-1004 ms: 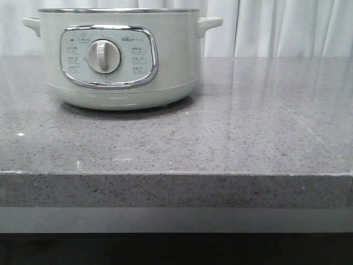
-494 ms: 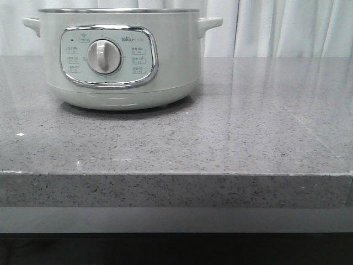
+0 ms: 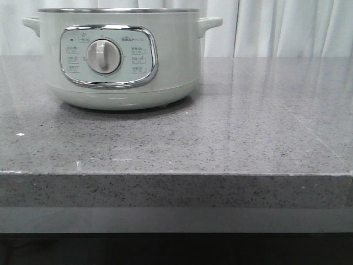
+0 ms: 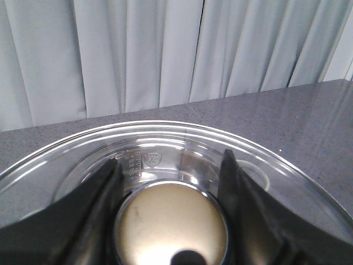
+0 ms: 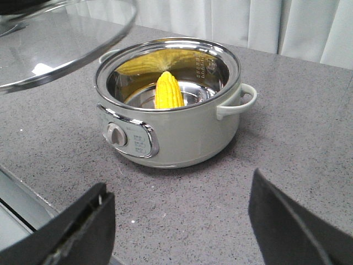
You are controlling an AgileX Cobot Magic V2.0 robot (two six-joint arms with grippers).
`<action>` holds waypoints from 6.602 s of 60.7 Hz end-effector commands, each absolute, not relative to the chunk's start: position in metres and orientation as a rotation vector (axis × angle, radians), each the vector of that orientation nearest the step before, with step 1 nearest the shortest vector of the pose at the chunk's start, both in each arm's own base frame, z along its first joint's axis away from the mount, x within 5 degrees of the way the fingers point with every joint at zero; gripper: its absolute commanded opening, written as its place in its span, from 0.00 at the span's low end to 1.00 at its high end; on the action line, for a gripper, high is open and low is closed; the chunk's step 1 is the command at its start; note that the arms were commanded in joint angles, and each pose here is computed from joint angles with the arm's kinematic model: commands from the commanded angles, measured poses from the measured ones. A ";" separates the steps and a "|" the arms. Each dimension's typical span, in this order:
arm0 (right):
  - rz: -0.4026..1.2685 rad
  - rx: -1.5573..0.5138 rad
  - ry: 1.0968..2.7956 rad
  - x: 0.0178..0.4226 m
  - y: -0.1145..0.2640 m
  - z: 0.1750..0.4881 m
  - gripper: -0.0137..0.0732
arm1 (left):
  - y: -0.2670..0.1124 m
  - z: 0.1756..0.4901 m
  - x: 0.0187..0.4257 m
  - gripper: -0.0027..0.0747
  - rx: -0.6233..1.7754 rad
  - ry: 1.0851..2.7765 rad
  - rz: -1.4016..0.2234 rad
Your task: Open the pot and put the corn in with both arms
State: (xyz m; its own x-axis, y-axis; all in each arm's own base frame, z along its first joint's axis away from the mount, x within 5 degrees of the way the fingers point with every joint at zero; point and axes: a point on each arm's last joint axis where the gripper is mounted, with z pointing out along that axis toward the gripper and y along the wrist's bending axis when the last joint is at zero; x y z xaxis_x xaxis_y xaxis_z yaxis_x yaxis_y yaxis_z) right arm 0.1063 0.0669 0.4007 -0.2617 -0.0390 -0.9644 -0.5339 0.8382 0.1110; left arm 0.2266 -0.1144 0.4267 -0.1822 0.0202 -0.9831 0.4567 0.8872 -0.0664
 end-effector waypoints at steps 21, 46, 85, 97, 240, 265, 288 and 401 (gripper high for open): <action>0.519 -0.399 1.685 0.105 0.065 0.417 0.77 | -0.156 0.453 0.315 0.32 0.305 1.576 -0.437; 0.519 -0.399 1.685 0.105 0.065 0.417 0.77 | -0.177 0.416 0.360 0.32 0.354 1.606 -0.373; 0.519 -0.399 1.685 0.105 0.065 0.417 0.77 | -0.182 0.398 0.368 0.34 0.338 1.690 -0.402; 0.519 -0.399 1.685 0.105 0.065 0.417 0.77 | -0.182 0.399 0.367 0.58 0.338 1.690 -0.402; 0.518 -0.402 1.692 0.105 0.065 0.416 0.08 | -0.057 0.384 0.113 0.01 0.432 1.776 -0.334; 0.518 -0.402 1.692 0.105 0.065 0.416 0.08 | -0.027 0.348 0.084 0.01 0.248 1.583 -0.246; 0.518 -0.402 1.692 0.105 0.065 0.416 0.08 | -0.006 0.237 0.055 0.01 0.035 1.432 -0.132; 0.178 0.004 1.516 0.057 0.008 0.303 0.08 | -0.005 0.217 0.053 0.01 0.024 1.399 -0.124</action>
State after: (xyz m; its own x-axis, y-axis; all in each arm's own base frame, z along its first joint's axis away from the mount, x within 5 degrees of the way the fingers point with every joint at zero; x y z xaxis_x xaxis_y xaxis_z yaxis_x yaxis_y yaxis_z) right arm 0.0595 0.0119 0.3079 -0.0686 0.1030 -0.9923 -0.1551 0.9815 0.1126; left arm 0.0559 -0.0056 0.2102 0.0701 -0.0515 -0.9962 0.1031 0.9937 -0.0442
